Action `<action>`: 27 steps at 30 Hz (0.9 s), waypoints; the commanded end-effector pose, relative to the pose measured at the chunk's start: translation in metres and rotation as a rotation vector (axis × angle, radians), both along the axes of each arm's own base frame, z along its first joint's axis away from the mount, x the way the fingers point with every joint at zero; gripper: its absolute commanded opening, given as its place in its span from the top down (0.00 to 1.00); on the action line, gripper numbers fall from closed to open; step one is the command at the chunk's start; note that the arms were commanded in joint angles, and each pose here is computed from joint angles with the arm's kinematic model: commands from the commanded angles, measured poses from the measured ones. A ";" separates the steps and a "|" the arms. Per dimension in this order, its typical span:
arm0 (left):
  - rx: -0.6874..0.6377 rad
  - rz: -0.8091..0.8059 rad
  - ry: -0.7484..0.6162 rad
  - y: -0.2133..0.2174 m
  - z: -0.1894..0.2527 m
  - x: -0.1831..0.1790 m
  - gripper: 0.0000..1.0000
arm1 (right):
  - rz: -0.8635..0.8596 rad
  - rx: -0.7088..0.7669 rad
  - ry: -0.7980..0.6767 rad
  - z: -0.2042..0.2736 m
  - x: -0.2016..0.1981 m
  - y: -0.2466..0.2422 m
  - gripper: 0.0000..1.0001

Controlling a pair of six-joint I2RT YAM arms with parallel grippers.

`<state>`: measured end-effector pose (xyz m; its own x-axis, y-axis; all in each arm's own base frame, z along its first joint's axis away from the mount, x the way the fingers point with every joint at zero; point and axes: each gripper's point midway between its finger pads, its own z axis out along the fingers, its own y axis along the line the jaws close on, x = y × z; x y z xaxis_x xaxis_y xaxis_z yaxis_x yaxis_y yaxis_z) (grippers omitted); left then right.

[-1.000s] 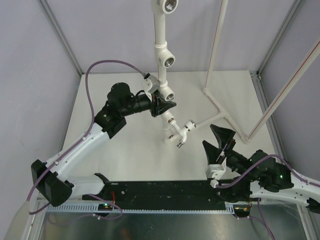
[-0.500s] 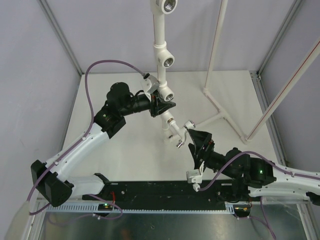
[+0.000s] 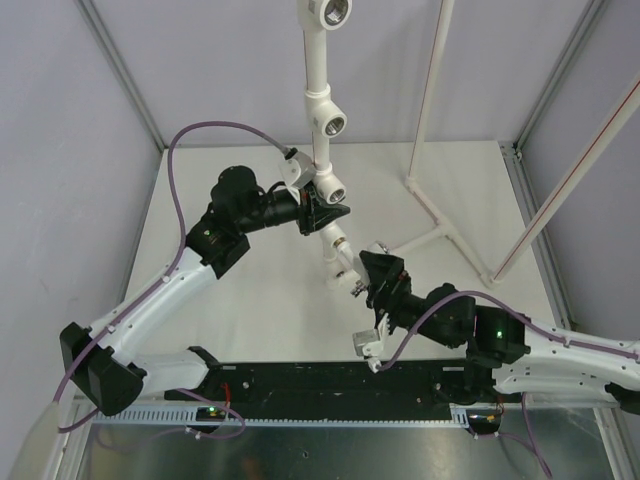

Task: Install the water faucets
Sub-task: Screw the water faucet onto the adaptor.

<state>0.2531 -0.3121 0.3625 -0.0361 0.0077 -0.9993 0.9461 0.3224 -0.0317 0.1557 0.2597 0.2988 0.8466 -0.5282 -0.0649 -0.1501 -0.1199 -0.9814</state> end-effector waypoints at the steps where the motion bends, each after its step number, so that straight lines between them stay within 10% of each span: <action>1: 0.034 -0.017 0.113 0.008 -0.020 -0.012 1.00 | 0.026 -0.034 -0.112 0.022 0.008 0.005 0.01; 17: 0.011 -0.029 0.115 0.009 -0.017 -0.013 1.00 | 0.033 -0.049 -0.117 0.020 0.018 0.029 0.10; 27: 0.002 -0.036 0.121 0.009 -0.016 -0.013 1.00 | 0.020 -0.028 -0.124 0.022 0.021 0.038 0.32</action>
<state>0.2525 -0.3091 0.3629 -0.0323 -0.0043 -0.9995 0.9501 0.3102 -0.0321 0.1756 0.2924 0.2863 0.8524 -0.5227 -0.0115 -0.1273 -0.1862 -0.9742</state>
